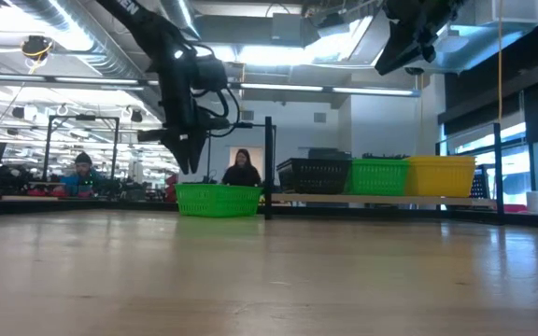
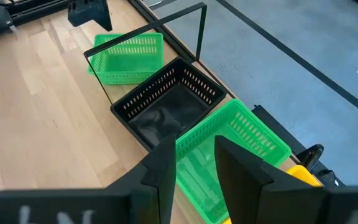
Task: Stack baskets on shelf by color
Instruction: Stack the green basket on the green baskets on the shelf
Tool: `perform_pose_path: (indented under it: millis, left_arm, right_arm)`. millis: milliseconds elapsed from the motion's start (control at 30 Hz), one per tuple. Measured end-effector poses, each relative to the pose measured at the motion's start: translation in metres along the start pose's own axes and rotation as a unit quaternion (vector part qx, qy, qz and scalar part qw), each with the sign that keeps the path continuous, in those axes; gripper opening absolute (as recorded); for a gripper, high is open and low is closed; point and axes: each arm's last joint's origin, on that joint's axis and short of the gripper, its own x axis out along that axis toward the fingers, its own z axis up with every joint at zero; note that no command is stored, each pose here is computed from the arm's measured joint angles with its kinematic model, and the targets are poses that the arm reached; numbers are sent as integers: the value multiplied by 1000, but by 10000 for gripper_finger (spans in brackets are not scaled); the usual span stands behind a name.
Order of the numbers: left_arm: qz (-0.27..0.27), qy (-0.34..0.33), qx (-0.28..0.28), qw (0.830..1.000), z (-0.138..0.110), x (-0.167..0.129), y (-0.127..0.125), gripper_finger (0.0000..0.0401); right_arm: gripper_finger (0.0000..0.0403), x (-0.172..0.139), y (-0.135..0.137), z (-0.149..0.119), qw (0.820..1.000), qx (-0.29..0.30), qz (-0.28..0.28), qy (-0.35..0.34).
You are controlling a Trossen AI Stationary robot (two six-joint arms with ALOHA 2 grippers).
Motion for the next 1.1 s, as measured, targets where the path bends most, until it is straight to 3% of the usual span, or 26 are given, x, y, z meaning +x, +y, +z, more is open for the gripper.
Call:
perform_pose_path:
  millis: [733, 1100]
  left_arm:
    - [15, -34, 35, 999, -7, 16, 6, 66]
    - [29, 4, 43, 999, -13, 43, 5, 66]
  right_arm:
    - [110, 0, 0, 0, 1000, 1, 0, 0]
    - [110, 0, 0, 0, 1000, 0, 0, 0]
